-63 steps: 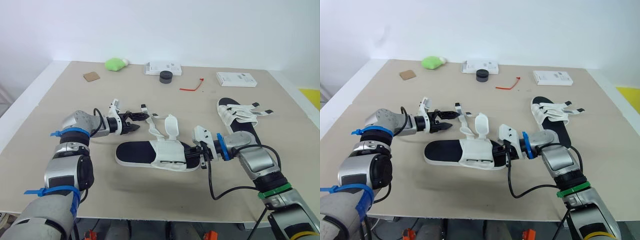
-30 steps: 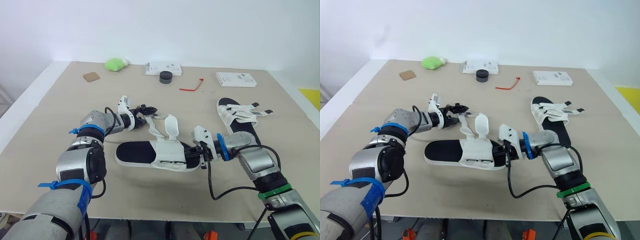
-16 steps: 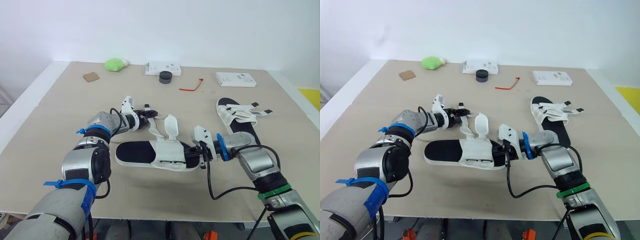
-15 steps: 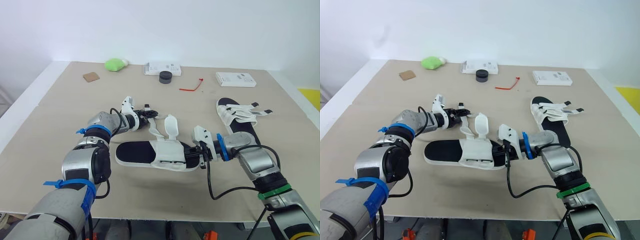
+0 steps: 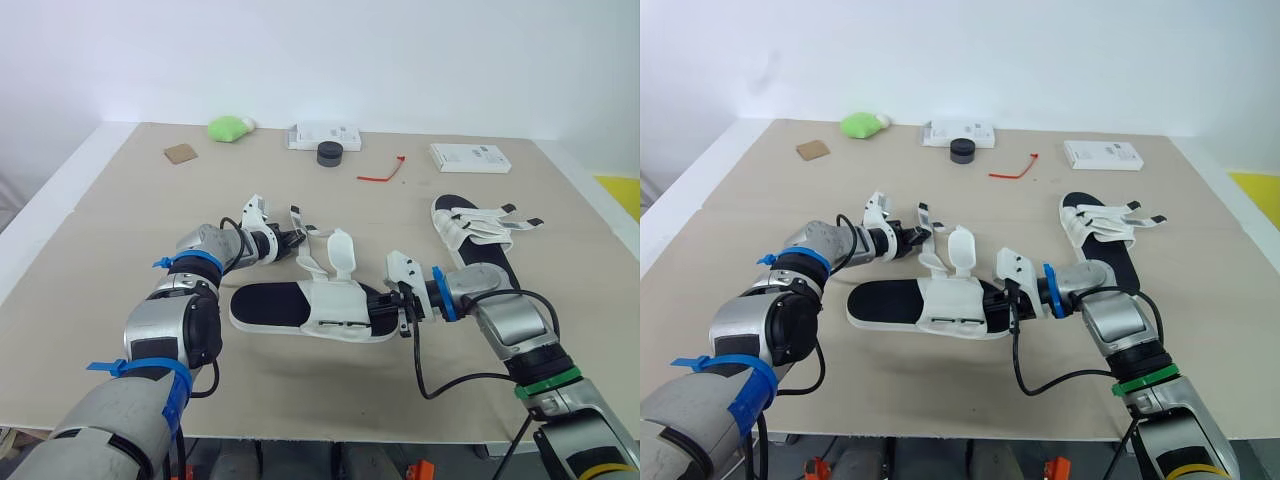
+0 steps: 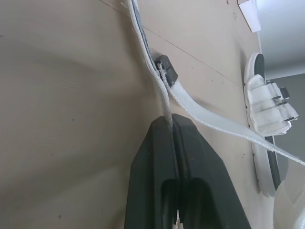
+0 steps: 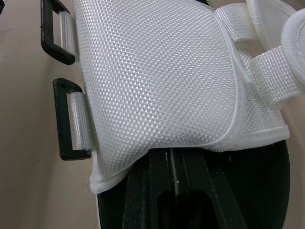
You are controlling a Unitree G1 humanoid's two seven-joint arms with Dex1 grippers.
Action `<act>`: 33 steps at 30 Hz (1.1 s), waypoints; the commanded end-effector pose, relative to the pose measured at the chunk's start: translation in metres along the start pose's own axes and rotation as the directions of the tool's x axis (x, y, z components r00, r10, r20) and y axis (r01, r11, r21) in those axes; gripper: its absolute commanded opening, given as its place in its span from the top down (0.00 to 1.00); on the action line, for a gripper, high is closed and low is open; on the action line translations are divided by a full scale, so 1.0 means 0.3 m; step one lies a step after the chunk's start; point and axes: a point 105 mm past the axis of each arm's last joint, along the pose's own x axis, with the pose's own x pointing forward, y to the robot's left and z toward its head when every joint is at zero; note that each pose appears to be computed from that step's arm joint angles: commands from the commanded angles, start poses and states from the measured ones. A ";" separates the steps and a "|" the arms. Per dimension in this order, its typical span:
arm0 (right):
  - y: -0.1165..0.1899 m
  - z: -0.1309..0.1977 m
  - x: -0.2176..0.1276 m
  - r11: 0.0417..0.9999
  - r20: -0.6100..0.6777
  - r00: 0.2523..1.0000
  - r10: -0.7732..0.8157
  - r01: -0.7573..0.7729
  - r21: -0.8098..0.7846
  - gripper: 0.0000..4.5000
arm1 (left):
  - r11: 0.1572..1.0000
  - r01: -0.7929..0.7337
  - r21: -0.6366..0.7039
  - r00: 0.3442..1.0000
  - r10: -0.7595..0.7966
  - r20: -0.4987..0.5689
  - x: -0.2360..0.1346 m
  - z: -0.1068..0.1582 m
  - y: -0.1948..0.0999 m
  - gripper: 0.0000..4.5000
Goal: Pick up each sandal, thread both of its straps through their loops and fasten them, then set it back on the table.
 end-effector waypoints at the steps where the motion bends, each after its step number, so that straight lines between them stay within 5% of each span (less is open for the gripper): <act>1: 0.022 -0.131 0.040 0.994 -0.128 0.992 0.009 0.005 0.111 1.00 | 1.000 0.012 0.025 0.999 -0.013 0.039 -0.009 0.037 -0.017 0.99; 6: 0.024 -0.131 0.041 0.994 -0.129 0.992 0.012 0.002 0.110 1.00 | 0.992 0.081 0.101 0.984 -0.096 0.150 -0.023 0.116 -0.084 0.99; 11: 0.023 -0.129 0.039 0.994 -0.128 0.992 0.011 0.004 0.110 1.00 | 0.922 0.301 0.244 0.910 -0.354 0.216 -0.094 0.176 -0.234 0.99; 17: 0.026 -0.131 0.037 0.993 -0.126 0.992 0.009 0.005 0.114 1.00 | 0.700 0.450 0.555 0.815 -0.576 0.067 -0.217 0.042 -0.329 0.99; 23: 0.038 -0.137 0.036 0.993 -0.122 0.992 0.014 0.001 0.120 1.00 | 0.296 0.526 0.797 0.691 -0.696 -0.197 -0.338 -0.145 -0.354 0.99; 31: 0.038 -0.136 0.037 0.992 -0.121 0.993 0.015 0.000 0.123 1.00 | -0.218 0.440 0.871 0.604 -0.646 -0.467 -0.401 -0.269 -0.332 0.99; 33: 0.038 -0.136 0.037 0.992 -0.120 0.993 0.015 0.000 0.123 1.00 | -0.287 0.409 0.866 0.598 -0.633 -0.492 -0.401 -0.279 -0.319 0.99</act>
